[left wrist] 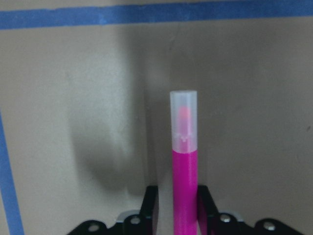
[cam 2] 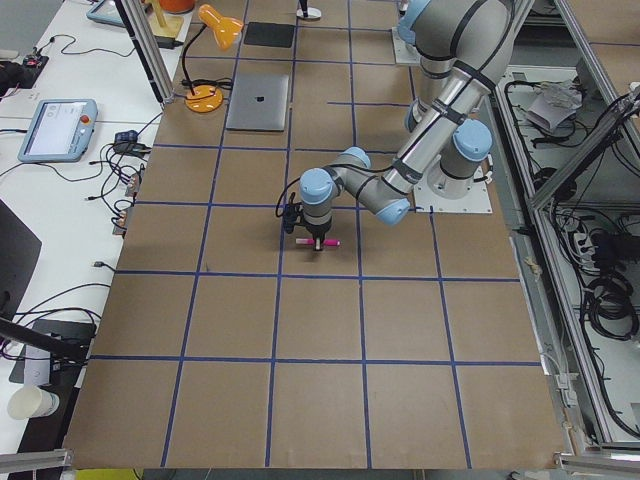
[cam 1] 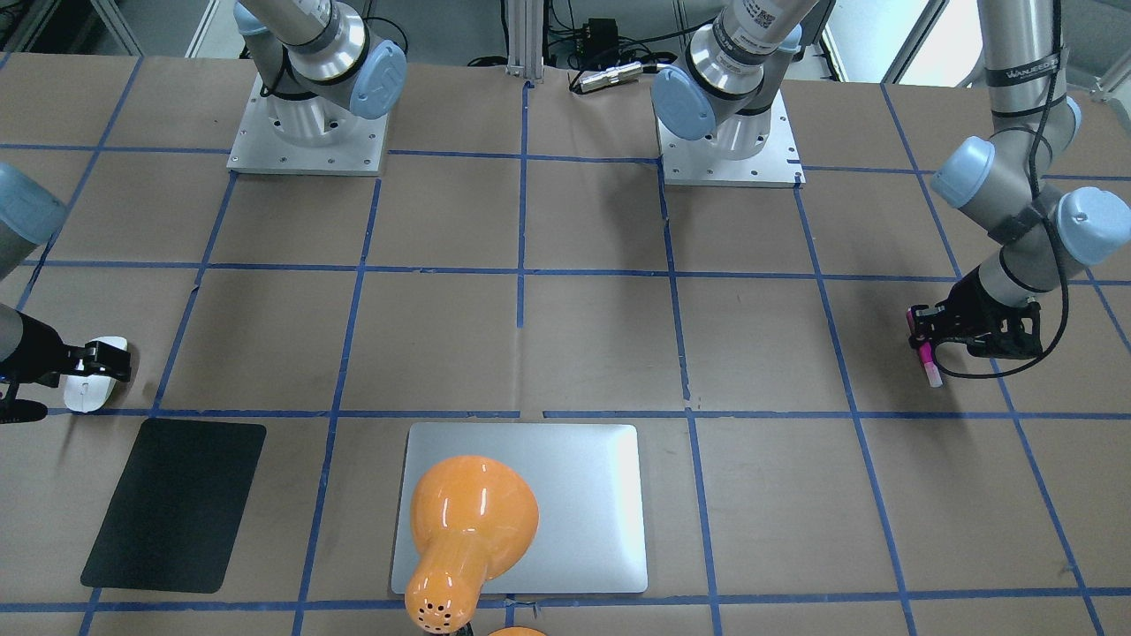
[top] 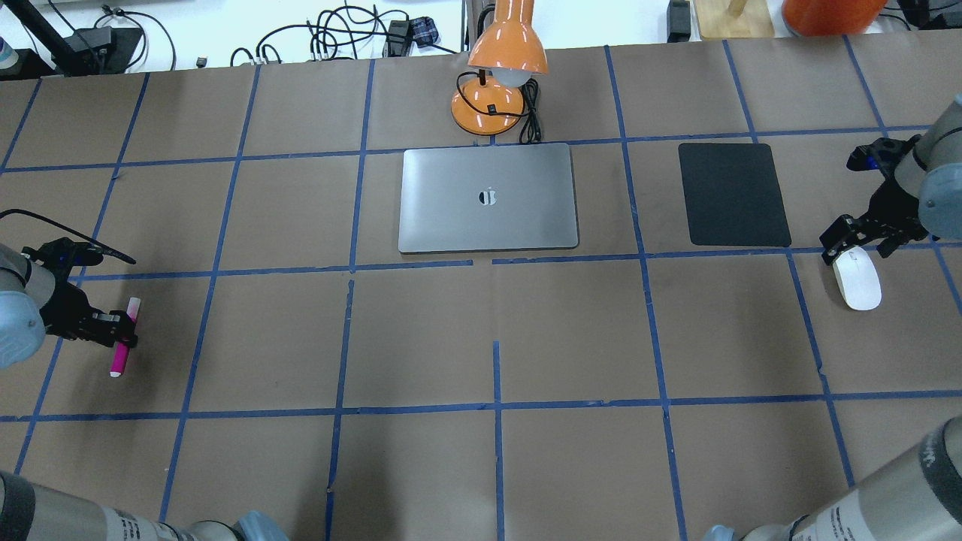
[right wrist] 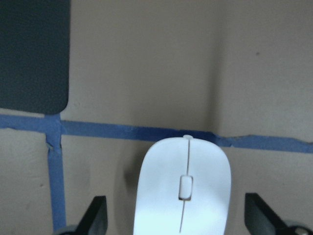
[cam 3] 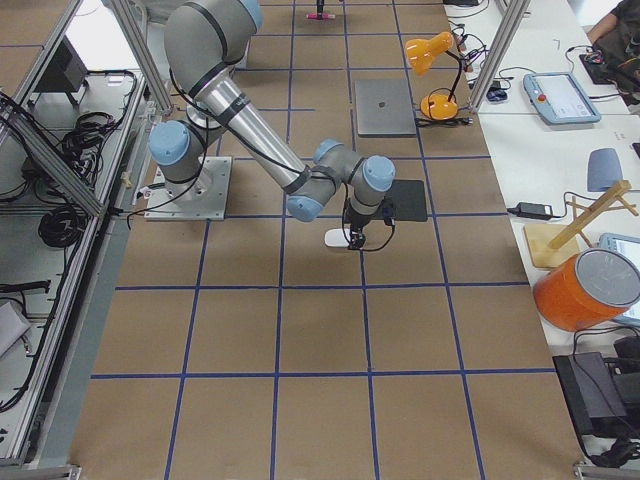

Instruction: Place pen and mouse around notebook

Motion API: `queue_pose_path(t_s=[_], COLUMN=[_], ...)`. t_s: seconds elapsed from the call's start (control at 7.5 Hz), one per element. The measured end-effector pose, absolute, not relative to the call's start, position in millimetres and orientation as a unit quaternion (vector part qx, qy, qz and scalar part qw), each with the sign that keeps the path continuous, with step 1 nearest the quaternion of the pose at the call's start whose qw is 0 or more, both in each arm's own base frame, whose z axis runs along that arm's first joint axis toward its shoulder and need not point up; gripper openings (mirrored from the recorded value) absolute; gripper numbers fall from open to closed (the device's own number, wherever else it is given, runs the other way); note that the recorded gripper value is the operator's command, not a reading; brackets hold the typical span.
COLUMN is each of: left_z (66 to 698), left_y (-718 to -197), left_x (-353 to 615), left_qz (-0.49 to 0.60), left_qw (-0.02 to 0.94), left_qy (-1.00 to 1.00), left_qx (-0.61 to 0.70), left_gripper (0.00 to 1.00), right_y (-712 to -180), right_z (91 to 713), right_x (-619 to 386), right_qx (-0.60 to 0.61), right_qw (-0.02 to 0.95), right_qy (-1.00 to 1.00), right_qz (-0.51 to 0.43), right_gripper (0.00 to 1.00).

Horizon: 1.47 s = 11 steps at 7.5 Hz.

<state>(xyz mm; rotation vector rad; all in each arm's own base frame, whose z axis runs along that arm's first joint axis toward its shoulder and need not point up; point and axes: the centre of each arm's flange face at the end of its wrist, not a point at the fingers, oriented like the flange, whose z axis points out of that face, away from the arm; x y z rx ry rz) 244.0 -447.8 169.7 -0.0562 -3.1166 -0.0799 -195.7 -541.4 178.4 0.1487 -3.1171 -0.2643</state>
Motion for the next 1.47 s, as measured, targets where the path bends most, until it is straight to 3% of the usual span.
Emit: queue_pose_path(t_s=[0.13,0.4,0.67,1.2,1.47], left_z=[172.2,182.3,204.4,272.8,286.5], left_y=[-447.9,-449.5,-456.0,-494.0,-498.7], left_x=[244.2,243.6,224.1,78.4,-11.1], left_qz=[-0.025,-0.022,-0.029,-0.039,-0.028], left_qw=[0.01,0.005,0.008,0.003,-0.006], left_qy=[-0.999,-1.0,-0.999,-0.973,-0.941], left_qx=[-0.018,-0.014,0.028,0.225,0.338], left_gripper=[0.0,0.0,0.0,0.0,0.0], right_y=[-538.0,-536.5,-538.6,-601.4,-633.4], right_z=[175.1,172.9,175.0,253.5,263.5], right_x=[-195.2,-194.1,-194.7,-154.7,-107.0], right_qx=[0.048,0.047,0.045,0.058,0.037], right_qw=[0.008,0.006,0.005,0.042,0.024], right_qy=[-0.995,-0.994,-0.995,-0.997,-0.999], right_qz=[-0.092,-0.094,-0.09,-0.04,-0.031], right_gripper=[0.76,0.46,0.3,0.3,0.3])
